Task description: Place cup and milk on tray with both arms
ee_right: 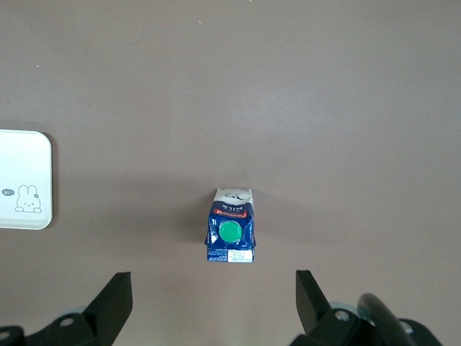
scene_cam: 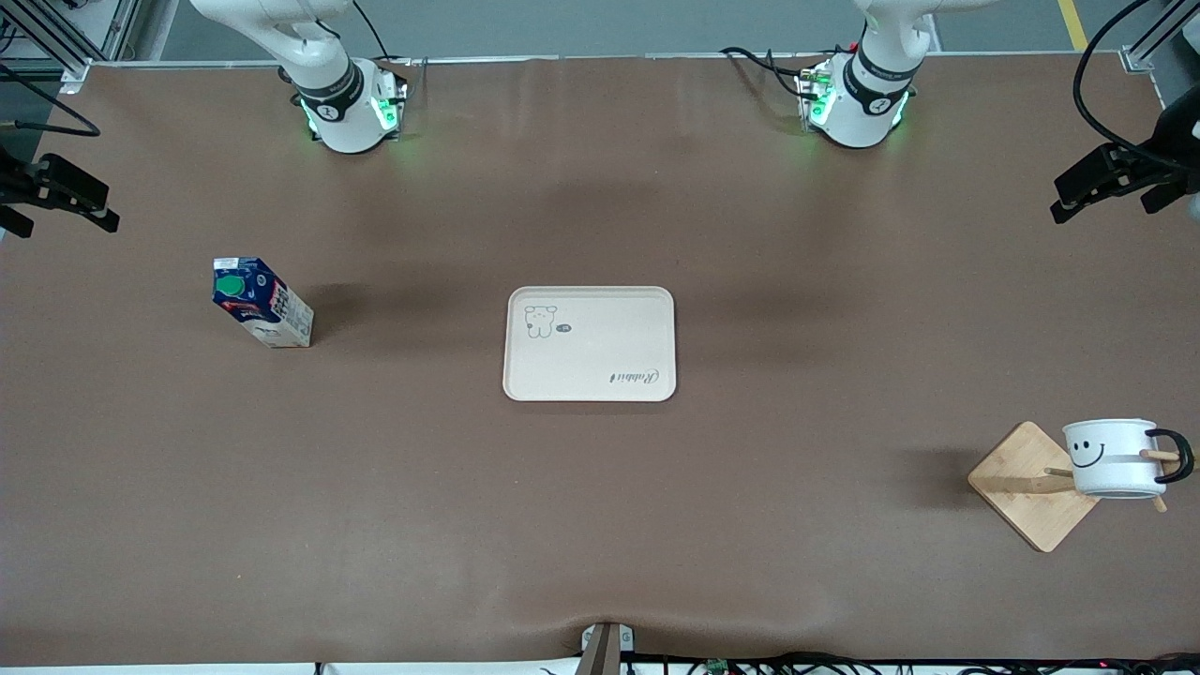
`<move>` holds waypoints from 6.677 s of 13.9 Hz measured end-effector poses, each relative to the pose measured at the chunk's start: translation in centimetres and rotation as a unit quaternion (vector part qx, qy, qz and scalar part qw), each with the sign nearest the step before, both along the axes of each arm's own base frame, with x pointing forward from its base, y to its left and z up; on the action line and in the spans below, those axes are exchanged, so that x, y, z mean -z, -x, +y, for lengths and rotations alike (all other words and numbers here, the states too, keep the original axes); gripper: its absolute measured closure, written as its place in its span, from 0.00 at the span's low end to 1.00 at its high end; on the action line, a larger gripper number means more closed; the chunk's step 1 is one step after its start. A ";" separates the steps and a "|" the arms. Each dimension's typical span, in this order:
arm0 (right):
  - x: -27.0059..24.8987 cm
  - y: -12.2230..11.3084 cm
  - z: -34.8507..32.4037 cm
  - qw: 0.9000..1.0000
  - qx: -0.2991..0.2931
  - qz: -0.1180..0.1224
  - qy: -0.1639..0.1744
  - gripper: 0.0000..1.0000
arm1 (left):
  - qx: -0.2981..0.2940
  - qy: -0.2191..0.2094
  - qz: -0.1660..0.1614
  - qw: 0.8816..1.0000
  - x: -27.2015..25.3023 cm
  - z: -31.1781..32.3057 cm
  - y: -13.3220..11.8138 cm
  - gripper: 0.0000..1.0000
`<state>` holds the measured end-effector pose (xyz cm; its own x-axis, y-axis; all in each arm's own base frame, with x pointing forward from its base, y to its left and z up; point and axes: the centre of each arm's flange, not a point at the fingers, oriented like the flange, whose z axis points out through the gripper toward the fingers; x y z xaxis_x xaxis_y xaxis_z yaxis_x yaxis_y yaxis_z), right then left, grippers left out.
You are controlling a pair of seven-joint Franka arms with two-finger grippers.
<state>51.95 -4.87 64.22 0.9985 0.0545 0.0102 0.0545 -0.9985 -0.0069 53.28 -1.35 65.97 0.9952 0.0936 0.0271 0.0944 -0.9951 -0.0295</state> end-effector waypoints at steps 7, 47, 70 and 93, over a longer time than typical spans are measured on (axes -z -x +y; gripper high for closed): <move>2.1 -1.2 -0.9 1.000 0.008 0.018 0.001 0.00 | -0.061 -0.005 -0.081 0.995 8.7 6.9 -5.7 0.00; 29.7 -1.7 -1.3 0.979 -0.049 0.199 -0.003 0.00 | -0.112 0.030 -0.275 0.954 24.0 7.6 -11.0 0.91; 24.6 -2.2 -2.0 0.980 -0.041 0.194 -0.003 0.35 | -0.078 0.081 -0.088 0.990 15.7 -17.6 -5.8 0.91; 16.4 -7.7 15.7 0.984 0.051 0.162 -0.046 0.35 | -0.147 0.062 0.271 0.949 36.1 -49.3 4.9 0.91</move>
